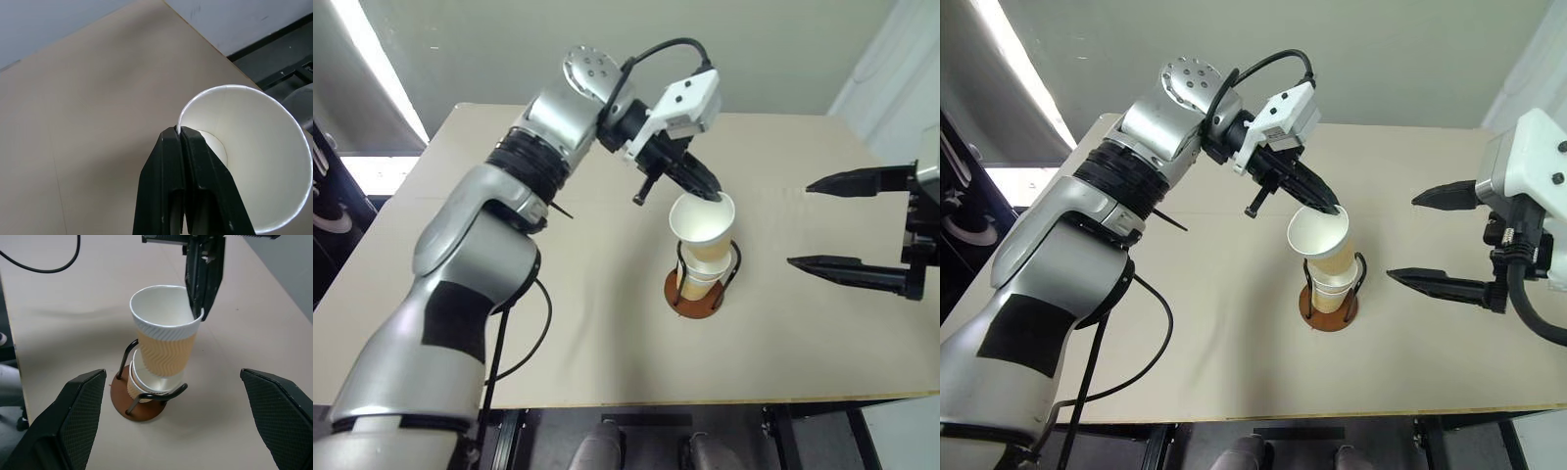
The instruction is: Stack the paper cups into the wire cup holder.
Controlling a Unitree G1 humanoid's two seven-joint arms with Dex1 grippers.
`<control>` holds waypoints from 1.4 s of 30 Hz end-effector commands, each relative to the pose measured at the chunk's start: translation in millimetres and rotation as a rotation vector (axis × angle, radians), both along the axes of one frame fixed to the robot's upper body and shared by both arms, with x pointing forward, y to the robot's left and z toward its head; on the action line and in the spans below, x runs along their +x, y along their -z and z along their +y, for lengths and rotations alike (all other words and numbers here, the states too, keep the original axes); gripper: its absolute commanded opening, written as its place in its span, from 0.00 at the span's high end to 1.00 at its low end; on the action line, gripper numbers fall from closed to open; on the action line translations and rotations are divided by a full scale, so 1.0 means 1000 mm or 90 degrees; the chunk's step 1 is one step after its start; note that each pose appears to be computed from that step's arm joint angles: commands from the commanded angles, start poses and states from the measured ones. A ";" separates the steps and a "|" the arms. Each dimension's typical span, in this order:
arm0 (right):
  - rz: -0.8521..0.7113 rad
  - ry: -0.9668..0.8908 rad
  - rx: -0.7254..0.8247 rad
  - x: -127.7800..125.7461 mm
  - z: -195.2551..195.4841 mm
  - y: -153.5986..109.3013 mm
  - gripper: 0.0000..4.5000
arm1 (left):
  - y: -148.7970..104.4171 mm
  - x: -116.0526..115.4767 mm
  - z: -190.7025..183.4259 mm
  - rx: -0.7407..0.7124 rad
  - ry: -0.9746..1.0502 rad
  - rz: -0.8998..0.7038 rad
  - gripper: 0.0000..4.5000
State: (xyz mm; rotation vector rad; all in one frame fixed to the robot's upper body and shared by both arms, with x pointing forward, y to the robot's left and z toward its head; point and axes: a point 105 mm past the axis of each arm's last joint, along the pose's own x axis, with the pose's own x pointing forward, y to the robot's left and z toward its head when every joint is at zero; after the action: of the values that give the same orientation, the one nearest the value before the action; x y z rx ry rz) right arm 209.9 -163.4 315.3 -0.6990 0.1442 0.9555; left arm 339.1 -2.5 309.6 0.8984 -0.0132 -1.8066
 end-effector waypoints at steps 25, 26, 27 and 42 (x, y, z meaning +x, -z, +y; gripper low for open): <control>-0.018 0.019 -0.007 -0.004 -0.004 -0.005 0.00 | 0.019 0.000 -0.007 0.050 0.032 -0.017 1.00; -0.018 0.019 -0.007 -0.004 -0.004 -0.005 0.00 | 0.020 0.001 -0.007 0.051 0.030 -0.019 1.00; -0.016 0.019 -0.007 -0.003 -0.004 -0.005 0.00 | 0.020 0.001 -0.007 0.052 0.029 -0.018 0.96; -0.011 0.016 -0.002 0.004 -0.006 -0.001 0.00 | 0.007 0.014 -0.011 -0.030 -0.023 -0.010 0.01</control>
State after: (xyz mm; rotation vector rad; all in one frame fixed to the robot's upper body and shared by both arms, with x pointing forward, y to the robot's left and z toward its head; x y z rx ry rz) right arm 213.9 -167.3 308.1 -0.6830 0.1713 0.9478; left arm 356.8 -11.5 288.3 0.8754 0.0104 -1.7546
